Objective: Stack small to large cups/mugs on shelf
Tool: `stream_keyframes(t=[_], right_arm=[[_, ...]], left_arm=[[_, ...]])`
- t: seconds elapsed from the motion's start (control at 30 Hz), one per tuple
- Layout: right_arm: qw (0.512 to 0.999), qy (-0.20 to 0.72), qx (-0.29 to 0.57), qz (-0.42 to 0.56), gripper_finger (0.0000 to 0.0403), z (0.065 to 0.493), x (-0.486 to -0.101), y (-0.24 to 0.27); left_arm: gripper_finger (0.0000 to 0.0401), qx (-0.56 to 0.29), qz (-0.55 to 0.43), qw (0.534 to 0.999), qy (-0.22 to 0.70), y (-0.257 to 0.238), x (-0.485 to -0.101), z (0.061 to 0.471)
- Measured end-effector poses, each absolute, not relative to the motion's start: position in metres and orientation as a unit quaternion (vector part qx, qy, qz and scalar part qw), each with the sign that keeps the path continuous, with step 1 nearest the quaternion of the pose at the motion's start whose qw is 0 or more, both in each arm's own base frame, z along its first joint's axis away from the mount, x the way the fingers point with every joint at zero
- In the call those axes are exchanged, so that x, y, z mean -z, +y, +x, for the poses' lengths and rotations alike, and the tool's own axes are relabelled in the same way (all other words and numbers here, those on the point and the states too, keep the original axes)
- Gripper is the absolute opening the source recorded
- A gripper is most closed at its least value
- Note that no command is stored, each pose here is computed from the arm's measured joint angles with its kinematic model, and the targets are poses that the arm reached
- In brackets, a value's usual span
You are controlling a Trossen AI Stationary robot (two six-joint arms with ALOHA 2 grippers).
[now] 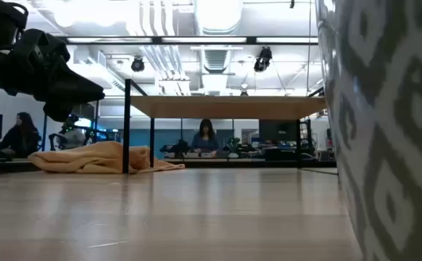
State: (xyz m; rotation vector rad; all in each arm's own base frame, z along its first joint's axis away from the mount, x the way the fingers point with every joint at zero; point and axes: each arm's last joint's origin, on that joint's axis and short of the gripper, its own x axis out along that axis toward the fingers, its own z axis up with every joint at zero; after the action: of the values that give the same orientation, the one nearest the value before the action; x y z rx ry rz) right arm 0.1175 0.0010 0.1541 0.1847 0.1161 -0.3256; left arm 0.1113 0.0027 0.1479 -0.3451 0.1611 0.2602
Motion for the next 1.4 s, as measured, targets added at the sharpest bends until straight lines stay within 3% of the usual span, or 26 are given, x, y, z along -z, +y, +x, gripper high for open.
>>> stream_keyframes(t=[1.4], right_arm=[[0.981,0.058,0.162,0.092,0.0069,0.1174,-0.1541,0.001]], left_arm=[[0.0067,-0.129,-0.171,0.974,0.08,0.0026,-0.1479,0.1113]])
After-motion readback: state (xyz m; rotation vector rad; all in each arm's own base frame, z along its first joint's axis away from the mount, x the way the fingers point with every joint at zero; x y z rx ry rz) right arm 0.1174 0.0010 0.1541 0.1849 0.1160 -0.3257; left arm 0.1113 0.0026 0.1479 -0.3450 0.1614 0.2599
